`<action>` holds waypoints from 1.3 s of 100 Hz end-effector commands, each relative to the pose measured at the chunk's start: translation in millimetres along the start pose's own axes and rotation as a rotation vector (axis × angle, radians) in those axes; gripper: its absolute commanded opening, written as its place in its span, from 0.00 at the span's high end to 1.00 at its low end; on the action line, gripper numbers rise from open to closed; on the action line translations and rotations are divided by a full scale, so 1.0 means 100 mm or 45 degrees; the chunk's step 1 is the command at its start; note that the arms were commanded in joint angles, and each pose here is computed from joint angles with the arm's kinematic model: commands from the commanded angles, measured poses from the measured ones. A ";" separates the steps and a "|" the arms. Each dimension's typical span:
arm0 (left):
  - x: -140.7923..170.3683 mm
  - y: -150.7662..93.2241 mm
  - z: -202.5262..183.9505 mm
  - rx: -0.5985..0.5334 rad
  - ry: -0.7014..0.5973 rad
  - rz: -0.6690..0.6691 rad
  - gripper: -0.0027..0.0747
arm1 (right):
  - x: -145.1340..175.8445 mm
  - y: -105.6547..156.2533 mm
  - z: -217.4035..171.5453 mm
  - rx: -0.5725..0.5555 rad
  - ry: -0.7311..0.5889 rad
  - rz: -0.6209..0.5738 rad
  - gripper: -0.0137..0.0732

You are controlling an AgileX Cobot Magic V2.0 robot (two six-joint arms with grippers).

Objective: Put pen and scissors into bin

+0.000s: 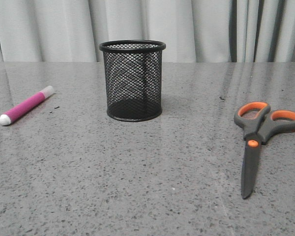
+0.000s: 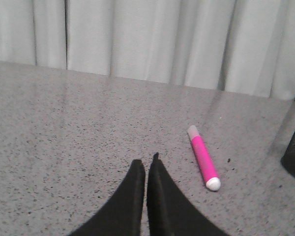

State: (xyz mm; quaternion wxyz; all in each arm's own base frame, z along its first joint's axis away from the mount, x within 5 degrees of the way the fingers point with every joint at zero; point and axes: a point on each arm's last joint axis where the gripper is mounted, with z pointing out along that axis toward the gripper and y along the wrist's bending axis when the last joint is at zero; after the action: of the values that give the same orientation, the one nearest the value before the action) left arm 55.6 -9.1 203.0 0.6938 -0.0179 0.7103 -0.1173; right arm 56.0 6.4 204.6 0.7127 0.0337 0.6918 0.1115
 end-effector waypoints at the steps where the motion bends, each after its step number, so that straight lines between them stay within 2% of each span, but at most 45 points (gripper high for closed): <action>1: -0.03 0.02 -0.02 -0.006 -0.128 -0.170 0.99 | -0.09 -0.02 -0.02 0.015 -0.162 0.169 0.92; 10: -0.04 0.03 -0.02 -0.002 -0.150 -0.323 0.99 | -0.08 -0.03 -0.02 0.016 -0.161 0.332 0.92; 25: -0.07 0.03 -0.03 0.007 -0.178 -0.573 0.99 | -0.12 -0.02 -0.03 0.008 -0.166 0.364 0.92; 45: -0.26 -0.05 -0.06 0.075 -0.159 -0.595 0.99 | -0.28 0.08 -0.04 -0.049 -0.084 0.346 0.91; 62: -0.55 -0.19 0.00 0.133 -0.011 -0.563 0.99 | -0.49 0.19 0.07 -0.075 0.143 0.270 0.90; 71: -0.73 -0.26 0.09 0.140 0.100 -0.429 0.99 | -0.56 0.23 0.19 -0.072 0.321 0.217 0.90; 83: -0.89 -0.33 0.28 0.131 0.368 -0.228 0.99 | -0.73 0.28 0.41 -0.058 0.509 0.156 0.91; 91: -0.96 -0.36 0.42 0.133 0.524 -0.182 0.99 | -0.83 0.30 0.54 -0.054 0.559 0.150 0.91; 99: -1.00 -0.38 0.53 0.135 0.612 -0.191 0.99 | -0.87 0.31 0.65 -0.046 0.588 0.157 0.91; 114: -1.01 -0.39 0.70 0.130 0.701 -0.208 0.99 | -0.86 0.32 0.74 -0.045 0.668 0.169 0.91; 130: -1.03 -0.40 0.80 0.156 0.737 -0.134 0.99 | -0.93 0.35 0.80 -0.071 0.724 0.126 0.90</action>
State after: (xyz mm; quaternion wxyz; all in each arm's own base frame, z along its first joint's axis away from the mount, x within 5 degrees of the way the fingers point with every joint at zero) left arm 124.3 -38.8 295.6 0.4259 0.0184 0.8837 -0.1932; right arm 122.3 30.7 287.7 0.4553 0.0255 0.8722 0.1771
